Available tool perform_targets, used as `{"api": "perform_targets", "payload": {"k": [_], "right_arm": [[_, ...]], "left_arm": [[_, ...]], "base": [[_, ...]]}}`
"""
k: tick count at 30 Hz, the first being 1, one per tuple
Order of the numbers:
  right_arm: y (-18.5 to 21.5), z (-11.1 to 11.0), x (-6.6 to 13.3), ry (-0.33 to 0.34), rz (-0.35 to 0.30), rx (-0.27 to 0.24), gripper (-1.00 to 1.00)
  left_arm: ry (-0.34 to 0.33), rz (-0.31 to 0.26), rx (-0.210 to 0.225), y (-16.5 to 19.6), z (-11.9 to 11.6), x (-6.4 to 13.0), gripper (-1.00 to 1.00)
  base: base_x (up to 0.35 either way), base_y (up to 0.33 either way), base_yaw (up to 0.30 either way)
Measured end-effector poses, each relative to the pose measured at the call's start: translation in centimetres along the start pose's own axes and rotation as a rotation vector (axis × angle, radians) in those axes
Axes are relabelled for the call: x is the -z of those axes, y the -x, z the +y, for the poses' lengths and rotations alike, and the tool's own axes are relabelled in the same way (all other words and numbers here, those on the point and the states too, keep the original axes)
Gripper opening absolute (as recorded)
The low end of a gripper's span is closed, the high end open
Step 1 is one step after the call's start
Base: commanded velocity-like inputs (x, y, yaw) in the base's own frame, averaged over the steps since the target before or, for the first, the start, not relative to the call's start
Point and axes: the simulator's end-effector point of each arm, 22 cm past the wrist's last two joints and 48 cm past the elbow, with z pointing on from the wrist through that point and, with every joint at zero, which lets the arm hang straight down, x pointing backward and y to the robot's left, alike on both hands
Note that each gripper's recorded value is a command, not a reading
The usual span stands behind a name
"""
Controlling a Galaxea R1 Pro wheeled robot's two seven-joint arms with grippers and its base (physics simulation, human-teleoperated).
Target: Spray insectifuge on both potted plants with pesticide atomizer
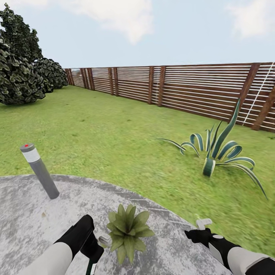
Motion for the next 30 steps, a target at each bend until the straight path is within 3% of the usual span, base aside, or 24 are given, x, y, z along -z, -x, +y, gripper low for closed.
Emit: {"api": "perform_targets", "payload": {"k": [10,13,17,24,30], "right_arm": [[-0.4,0.2,-0.1,0.003,0.013,-0.004,1.00],[-0.4,0.1,-0.1,0.002,0.016,-0.004,1.00],[-0.4,0.1,-0.1,0.002,0.017,-0.005,1.00],[-0.5,0.1,-0.1,0.001,0.017,-0.005,1.00],[-0.5,0.1,-0.1,0.002,0.017,-0.006,1.00]], "left_arm": [[0.003,-0.004,-0.003,0.3,0.0,0.1,-1.00],[0.019,0.002,-0.031,0.6,-0.2,0.2,-1.00],[0.083,0.008,-0.108,2.1,0.4,1.5,-1.00],[0.082,0.007,-0.128,2.7,-0.4,1.6,-1.00],[0.078,0.009,-0.128,2.6,-0.6,1.5,-1.00]], "base": [[0.000,0.000,-0.097],[0.000,0.000,-0.002],[0.000,0.000,-0.133],[0.000,0.000,-0.243],[0.000,0.000,-0.074]]}}
